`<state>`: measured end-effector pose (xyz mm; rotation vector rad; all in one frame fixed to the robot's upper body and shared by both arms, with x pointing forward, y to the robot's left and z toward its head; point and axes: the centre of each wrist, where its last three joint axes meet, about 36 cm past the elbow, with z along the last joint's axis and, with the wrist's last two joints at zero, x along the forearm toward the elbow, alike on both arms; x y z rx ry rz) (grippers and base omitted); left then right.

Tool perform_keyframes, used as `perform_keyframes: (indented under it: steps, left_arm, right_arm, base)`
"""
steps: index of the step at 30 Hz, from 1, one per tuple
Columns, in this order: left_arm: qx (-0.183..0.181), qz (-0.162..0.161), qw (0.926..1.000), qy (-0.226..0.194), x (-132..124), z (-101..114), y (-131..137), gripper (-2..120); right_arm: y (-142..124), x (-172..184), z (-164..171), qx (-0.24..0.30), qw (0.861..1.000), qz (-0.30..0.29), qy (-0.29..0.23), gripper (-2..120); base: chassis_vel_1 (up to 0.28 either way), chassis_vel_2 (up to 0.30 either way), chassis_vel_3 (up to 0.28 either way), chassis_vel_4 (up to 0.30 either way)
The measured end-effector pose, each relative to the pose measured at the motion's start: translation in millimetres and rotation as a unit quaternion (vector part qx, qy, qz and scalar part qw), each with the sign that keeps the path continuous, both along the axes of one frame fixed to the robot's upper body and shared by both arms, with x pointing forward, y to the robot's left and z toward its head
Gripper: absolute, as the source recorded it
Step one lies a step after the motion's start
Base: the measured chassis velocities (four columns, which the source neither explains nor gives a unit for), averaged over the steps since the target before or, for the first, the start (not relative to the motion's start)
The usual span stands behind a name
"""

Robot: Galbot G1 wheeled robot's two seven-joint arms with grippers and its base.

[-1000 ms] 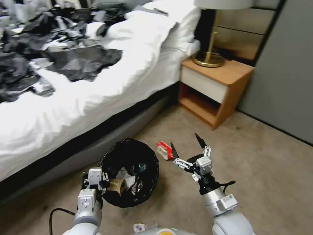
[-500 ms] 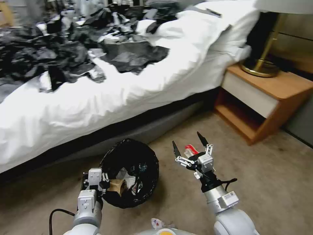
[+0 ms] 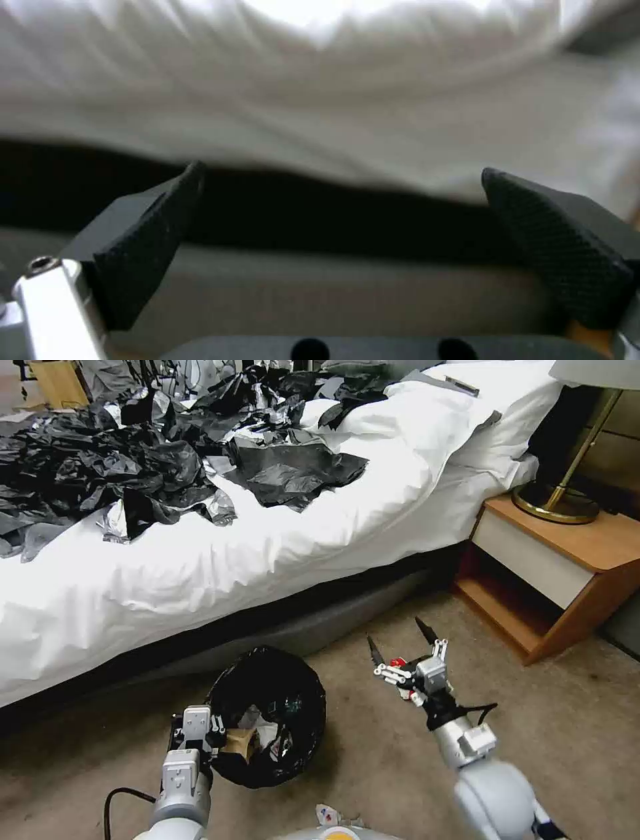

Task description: Pick up the trash bin, then pick up the garbage from the floor and place it into the trash bin.

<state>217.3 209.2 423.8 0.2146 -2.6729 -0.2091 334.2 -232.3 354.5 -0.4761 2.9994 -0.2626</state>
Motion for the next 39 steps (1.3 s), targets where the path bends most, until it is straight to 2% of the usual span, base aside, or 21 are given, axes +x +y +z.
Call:
perform_keyframes:
  steps: [6,11,18,29,39]
  left_arm:
    - [0.001,0.001,1.0000,0.002,-3,-1,0,1]
    - [0.006,0.004,1.0000,0.002,-6,-1,2,1]
    - [0.009,0.007,0.9999,0.001,-6,-1,-1,1]
    - [0.013,0.009,0.9999,-0.001,-10,1,1,1]
    - [0.012,0.008,0.9999,-0.002,-9,0,0,1]
  right_arm:
    - [-11,39,-39,-0.001,0.998,-0.042,0.055,100]
    - [-27,82,-57,0.044,0.989,-0.077,0.121,100]
    - [-34,118,-84,0.030,0.982,-0.076,0.169,100]
    - [-43,142,-134,0.010,0.969,-0.071,0.236,100]
    - [-53,133,-160,-0.011,0.963,-0.025,0.267,100]
  base:
    - [0.000,0.000,0.000,0.000]
    - [0.000,0.000,0.000,0.000]
    - [0.000,0.000,0.000,0.000]
    - [0.000,0.000,0.000,0.000]
    - [0.000,0.000,0.000,0.000]
